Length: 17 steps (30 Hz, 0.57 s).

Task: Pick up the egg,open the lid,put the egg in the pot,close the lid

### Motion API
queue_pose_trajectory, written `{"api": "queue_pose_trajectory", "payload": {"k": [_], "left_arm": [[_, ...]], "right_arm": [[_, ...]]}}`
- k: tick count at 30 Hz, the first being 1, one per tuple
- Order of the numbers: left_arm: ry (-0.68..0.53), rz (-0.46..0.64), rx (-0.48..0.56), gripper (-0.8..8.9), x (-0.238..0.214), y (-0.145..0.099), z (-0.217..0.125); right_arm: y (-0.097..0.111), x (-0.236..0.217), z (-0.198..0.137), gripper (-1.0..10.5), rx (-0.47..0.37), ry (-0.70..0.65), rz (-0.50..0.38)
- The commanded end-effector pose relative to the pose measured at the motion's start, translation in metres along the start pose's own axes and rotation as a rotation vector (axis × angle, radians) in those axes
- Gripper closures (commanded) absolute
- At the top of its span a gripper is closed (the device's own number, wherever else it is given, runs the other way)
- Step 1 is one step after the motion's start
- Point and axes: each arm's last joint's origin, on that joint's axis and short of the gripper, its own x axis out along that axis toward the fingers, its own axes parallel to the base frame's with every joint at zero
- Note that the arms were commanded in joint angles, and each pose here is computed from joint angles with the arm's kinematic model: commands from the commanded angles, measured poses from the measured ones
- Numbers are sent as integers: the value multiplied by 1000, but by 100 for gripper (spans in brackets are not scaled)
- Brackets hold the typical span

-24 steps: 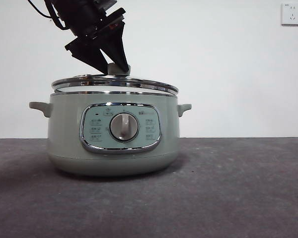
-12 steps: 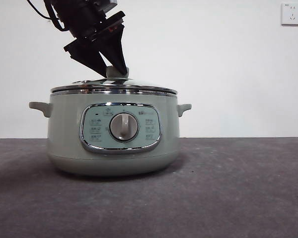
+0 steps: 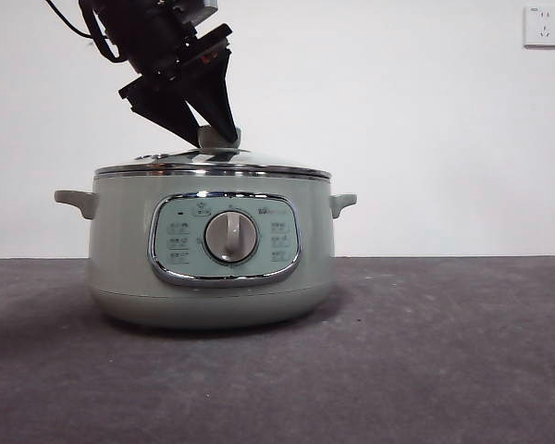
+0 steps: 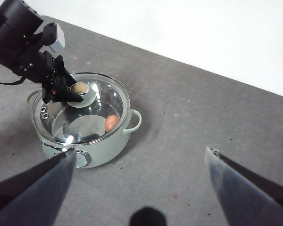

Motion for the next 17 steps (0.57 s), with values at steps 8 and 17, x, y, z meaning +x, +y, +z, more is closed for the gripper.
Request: {"api": "queue_pose_trajectory", "payload": {"k": [8, 17], "left_arm": [[105, -12, -33, 789, 14, -1, -17], [122, -18, -44, 429, 14, 0, -18]], "right_arm": [[0, 1, -3, 478, -5, 29, 2], [0, 1, -3, 478, -5, 28, 2]]}}
